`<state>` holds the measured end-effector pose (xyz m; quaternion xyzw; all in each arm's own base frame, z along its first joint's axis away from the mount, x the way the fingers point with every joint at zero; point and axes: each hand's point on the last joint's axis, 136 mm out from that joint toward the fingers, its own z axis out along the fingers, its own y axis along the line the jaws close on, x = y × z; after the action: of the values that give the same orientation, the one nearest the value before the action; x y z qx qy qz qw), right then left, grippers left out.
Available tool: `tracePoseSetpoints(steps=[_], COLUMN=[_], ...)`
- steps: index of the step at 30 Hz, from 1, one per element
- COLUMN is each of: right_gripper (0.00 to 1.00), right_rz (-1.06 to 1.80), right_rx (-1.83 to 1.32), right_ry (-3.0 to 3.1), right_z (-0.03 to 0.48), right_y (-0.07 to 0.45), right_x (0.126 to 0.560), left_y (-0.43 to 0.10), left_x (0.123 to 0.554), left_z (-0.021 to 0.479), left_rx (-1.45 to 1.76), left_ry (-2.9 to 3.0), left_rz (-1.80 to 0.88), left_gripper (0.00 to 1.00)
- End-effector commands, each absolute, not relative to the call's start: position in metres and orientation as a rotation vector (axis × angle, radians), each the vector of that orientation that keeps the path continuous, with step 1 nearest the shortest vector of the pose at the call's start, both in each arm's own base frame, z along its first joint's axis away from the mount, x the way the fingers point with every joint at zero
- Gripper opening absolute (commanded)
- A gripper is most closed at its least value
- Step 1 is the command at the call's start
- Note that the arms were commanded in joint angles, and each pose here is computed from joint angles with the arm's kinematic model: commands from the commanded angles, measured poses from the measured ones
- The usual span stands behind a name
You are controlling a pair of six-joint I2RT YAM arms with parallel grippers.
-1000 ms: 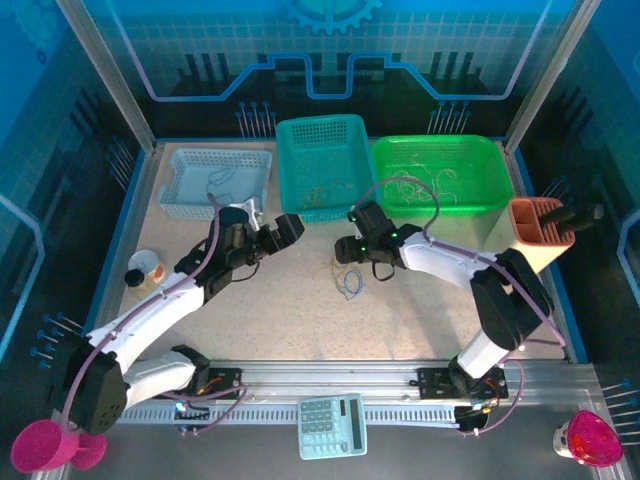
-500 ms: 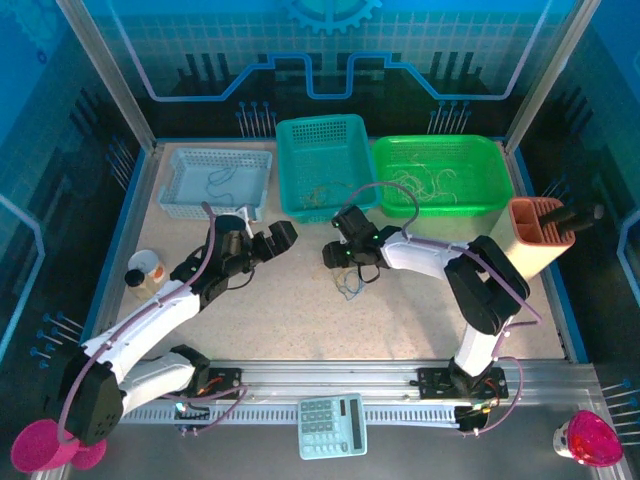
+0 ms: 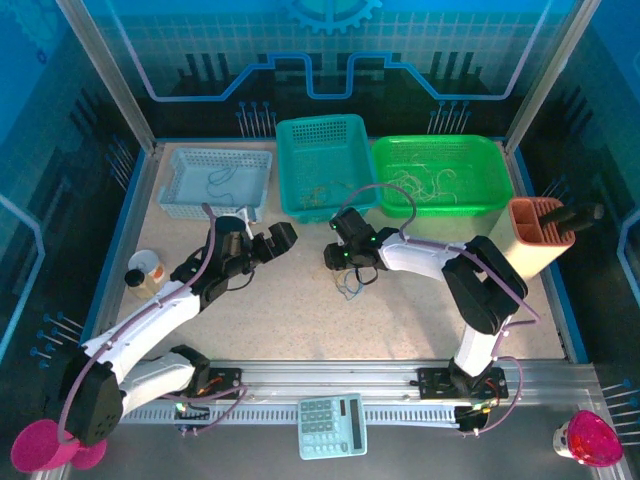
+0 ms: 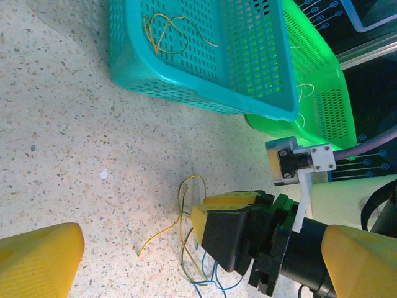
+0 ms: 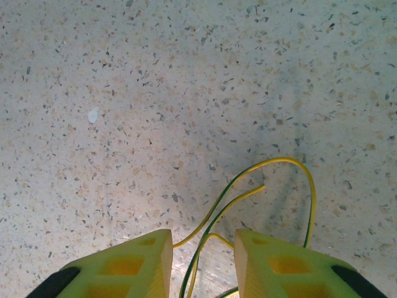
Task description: Untangle the cables
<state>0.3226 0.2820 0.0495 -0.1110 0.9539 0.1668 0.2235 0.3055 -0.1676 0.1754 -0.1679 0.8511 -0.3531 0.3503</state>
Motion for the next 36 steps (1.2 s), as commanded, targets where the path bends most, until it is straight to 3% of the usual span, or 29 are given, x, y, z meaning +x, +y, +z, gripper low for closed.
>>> tracePoseSetpoints(steps=[1, 5, 8, 10, 11, 16, 27, 36], right_gripper=[0.37, 0.34, 0.18, 0.02, 0.0, 0.0, 0.0, 0.0], right_rz=[0.453, 0.447, 0.447, 0.455, 0.458, 0.504, 0.763, 0.902], right_rx=[-0.318, -0.326, -0.325, -0.329, -0.331, -0.363, -0.351, -0.34], right_ry=[2.644, 2.645, 2.645, 2.643, 2.638, 2.561, 2.278, 2.141], right_z=[0.042, 0.041, 0.042, 0.043, 0.046, 0.089, 0.238, 0.312], right_y=[0.287, 0.288, 0.287, 0.288, 0.288, 0.291, 0.281, 0.267], right_x=[0.318, 0.316, 0.315, 0.314, 0.314, 0.316, 0.323, 0.324], left_y=[-0.164, -0.164, -0.164, -0.164, -0.164, -0.164, -0.182, -0.203], left_x=[0.307, 0.307, 0.307, 0.307, 0.307, 0.307, 0.307, 0.303], left_z=[0.184, 0.185, 0.186, 0.187, 0.187, 0.189, 0.215, 0.257], left_rx=[-0.441, -0.438, -0.439, -0.438, -0.437, -0.42, -0.24, 0.009], left_ry=[2.164, 2.158, 2.157, 2.154, 2.153, 2.148, 2.073, 1.978], left_rz=[-0.924, -0.927, -0.927, -0.929, -0.93, -0.931, -1.018, -1.085], left_gripper=[0.99, 0.99, 0.99, 0.99, 0.99, 0.99, 0.99, 0.99])
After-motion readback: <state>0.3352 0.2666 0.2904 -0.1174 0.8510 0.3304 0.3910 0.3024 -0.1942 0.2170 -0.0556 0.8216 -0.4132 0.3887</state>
